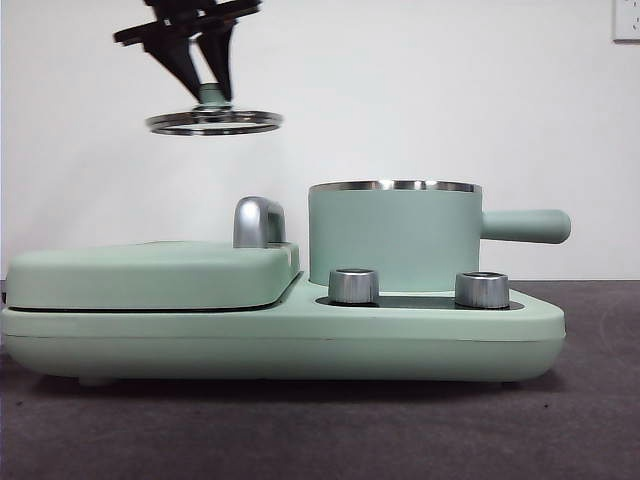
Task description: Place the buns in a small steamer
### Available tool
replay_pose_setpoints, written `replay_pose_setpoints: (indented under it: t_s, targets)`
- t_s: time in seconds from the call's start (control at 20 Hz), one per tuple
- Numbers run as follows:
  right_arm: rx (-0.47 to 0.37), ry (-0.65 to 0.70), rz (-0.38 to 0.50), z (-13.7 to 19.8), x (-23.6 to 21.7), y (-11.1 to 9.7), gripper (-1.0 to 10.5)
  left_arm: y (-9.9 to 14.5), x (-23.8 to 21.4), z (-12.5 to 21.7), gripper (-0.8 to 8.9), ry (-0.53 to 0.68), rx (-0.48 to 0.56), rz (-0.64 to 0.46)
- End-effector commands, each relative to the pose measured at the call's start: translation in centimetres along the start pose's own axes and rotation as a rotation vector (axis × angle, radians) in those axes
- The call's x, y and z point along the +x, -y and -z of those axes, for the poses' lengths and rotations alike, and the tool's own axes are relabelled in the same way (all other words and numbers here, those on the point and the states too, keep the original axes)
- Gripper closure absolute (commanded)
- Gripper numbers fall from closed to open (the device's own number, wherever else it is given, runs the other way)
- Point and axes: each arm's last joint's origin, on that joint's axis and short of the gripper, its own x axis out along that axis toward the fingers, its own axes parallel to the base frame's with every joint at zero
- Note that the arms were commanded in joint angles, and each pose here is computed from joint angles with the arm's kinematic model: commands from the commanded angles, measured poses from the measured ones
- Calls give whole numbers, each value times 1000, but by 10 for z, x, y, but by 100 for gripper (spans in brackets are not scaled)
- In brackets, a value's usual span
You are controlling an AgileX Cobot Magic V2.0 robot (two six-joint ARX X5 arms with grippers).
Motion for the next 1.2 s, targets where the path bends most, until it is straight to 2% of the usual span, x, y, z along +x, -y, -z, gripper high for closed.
replay_pose_setpoints:
  t_s: [0.05,0.25,0.45,0.55,0.7,0.85,1.2]
  targets:
    - [1,44,-23,41,-25,-3,605,21,-4,3,789,-16,28,34]
    - [16,234,-103,111,-39,-6,605,56,-4,8,789,-23,91,87]
    - [51,301,-154,165,-38,-7,603,83,-6,13,789,-28,141,128]
    - [54,323,-161,181,-37,-7,554,99,-7,17,789,-32,170,153]
    - [52,332,-162,192,-34,-7,529,123,-10,23,789,-43,208,191]
    - [51,332,-161,193,-33,-7,529,146,-13,31,790,-62,248,275]
    - [49,340,-162,192,-33,-7,529,170,-14,41,796,-86,298,306]
